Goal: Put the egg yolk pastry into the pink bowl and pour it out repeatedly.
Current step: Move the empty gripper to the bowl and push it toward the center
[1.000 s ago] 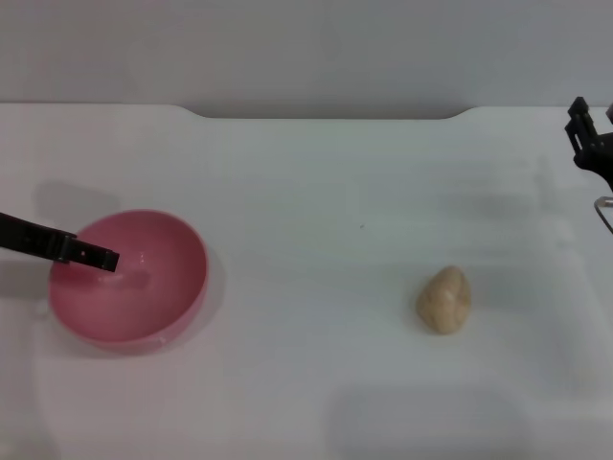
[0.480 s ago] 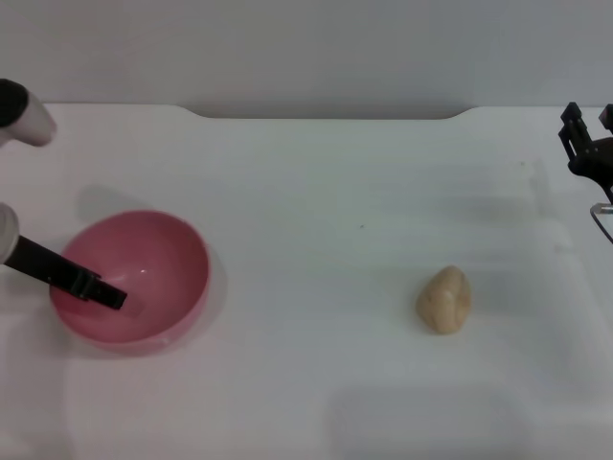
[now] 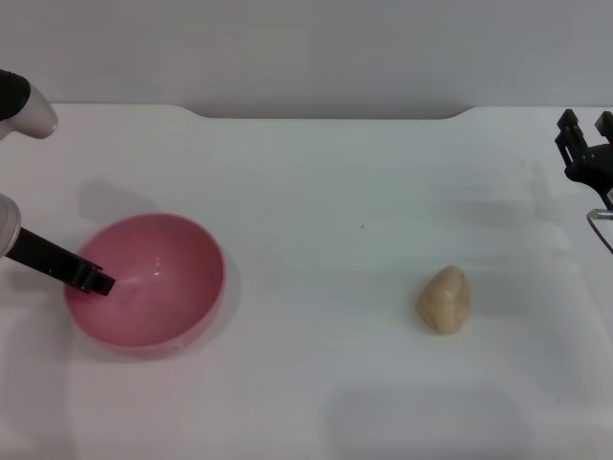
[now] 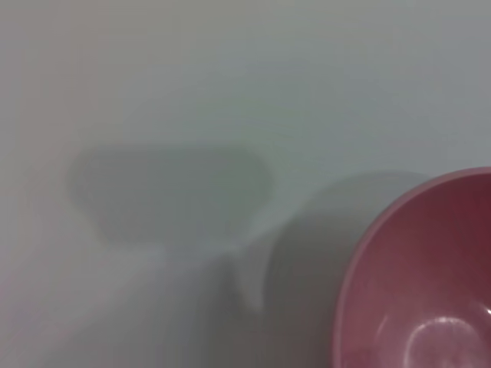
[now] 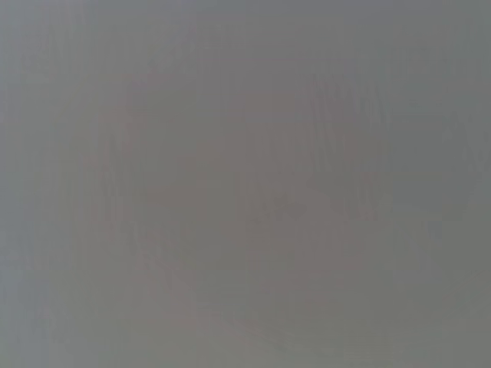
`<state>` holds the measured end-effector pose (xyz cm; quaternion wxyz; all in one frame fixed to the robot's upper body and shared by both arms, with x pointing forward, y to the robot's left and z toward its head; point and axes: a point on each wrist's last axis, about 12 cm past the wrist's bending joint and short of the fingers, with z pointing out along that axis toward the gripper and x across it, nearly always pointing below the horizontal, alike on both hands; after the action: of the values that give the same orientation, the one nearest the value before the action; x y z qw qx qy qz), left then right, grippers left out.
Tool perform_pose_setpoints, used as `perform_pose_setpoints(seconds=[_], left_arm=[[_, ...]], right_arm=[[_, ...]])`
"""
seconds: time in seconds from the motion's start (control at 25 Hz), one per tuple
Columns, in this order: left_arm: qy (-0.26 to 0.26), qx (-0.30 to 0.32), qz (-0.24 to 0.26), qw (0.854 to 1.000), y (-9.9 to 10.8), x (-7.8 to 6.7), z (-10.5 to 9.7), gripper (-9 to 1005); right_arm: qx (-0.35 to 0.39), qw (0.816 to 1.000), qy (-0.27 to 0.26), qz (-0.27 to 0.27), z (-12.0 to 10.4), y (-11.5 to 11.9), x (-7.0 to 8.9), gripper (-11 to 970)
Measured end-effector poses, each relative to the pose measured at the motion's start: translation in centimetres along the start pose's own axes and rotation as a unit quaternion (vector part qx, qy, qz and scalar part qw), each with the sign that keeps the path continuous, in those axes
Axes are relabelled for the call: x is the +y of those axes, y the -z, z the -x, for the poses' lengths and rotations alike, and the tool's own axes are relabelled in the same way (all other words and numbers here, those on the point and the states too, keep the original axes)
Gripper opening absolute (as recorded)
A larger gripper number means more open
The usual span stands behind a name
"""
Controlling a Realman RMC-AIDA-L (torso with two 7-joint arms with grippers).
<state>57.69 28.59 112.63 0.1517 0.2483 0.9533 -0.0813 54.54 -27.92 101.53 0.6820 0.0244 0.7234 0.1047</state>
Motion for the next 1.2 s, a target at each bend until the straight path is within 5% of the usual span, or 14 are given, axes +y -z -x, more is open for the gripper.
perform_pose_setpoints(seconds=[0.32,0.56,0.76,0.88,1.04,1.2], left_arm=[[-0.002,-0.002,0.002,1.0,0.1,0.1,0.1,136],[0.011,-0.019,0.01,1.0,0.4,0.7,0.3,2],[0.026,-0.037,0.012,0.999,0.8,1.2,0.6,-1],[0.035,-0.046,0.014,0.998,1.0,1.5,0.7,-3],[0.045,-0.06,0.018,0.997,1.1,1.8,0.9,-1],[0.047,-0.065,0.02,0.997,1.2,1.9,1.0,0]], right_arm=[[-0.005,1.0,-0.022,0.01,0.4,-0.7,0.5,415],[0.054,0.991,-0.105,0.054,1.4,-4.6,2.4,412],[0.147,0.975,-0.123,0.112,2.9,-8.6,5.0,410],[0.211,0.953,-0.113,0.185,4.4,-10.1,7.0,408],[0.331,0.902,-0.1,0.257,6.8,-10.6,8.7,406],[0.461,0.845,-0.044,0.269,9.3,-9.7,9.0,404]])
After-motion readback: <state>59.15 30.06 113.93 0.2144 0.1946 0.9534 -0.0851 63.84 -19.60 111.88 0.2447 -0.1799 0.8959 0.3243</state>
